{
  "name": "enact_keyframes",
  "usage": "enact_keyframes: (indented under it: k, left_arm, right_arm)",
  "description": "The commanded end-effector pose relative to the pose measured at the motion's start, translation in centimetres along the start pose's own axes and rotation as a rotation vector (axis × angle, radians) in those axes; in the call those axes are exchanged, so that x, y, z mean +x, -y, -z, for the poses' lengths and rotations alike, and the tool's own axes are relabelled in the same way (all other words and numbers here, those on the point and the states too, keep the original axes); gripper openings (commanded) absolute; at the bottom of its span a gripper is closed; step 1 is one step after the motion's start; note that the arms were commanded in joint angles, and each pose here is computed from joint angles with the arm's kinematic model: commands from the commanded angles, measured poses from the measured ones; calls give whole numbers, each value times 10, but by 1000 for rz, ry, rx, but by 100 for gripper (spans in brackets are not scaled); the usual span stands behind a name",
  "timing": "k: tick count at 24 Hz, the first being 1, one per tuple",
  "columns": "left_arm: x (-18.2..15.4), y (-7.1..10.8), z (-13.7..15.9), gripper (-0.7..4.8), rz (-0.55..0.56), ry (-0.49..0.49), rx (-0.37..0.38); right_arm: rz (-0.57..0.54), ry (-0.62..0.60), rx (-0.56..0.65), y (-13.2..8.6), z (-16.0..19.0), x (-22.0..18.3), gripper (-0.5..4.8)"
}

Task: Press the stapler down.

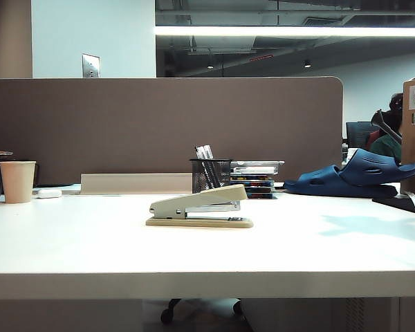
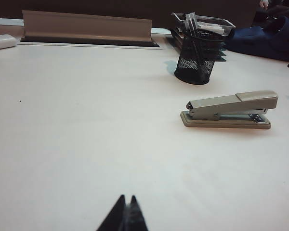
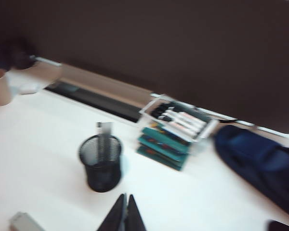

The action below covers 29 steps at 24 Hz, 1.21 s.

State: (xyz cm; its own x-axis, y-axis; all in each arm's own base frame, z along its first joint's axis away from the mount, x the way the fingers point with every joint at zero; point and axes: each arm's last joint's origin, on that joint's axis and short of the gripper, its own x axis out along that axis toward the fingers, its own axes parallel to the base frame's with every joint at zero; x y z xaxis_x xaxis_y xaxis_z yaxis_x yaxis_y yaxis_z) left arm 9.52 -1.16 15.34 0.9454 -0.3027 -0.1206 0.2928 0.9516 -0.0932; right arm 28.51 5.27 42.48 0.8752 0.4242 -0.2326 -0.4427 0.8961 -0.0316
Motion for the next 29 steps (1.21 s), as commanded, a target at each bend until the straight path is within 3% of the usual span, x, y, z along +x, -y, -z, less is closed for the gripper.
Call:
enact_keyframes:
  k: [1,8,14,23,29]
  left_arm:
    - [0,0,-2,-6,-4,17,6]
    - [0,0,-2,-6,-4,19,9]
    - [0,-1,-5,-6,-38,49,20]
    - [0,-1,-7,-6,-60,75,25]
    - [0,-1,-8,-5,-60,80,26]
  right_arm:
    - [56,17,-4,7,-7,-28,-9]
    - [185,49,10,18,-14,-83,-9]
    - [289,88,11,13,-16,-133,-9]
    - [278,113,19,-11,21,-157,-9]
    - [193,88,27,-28,52,-156,-9]
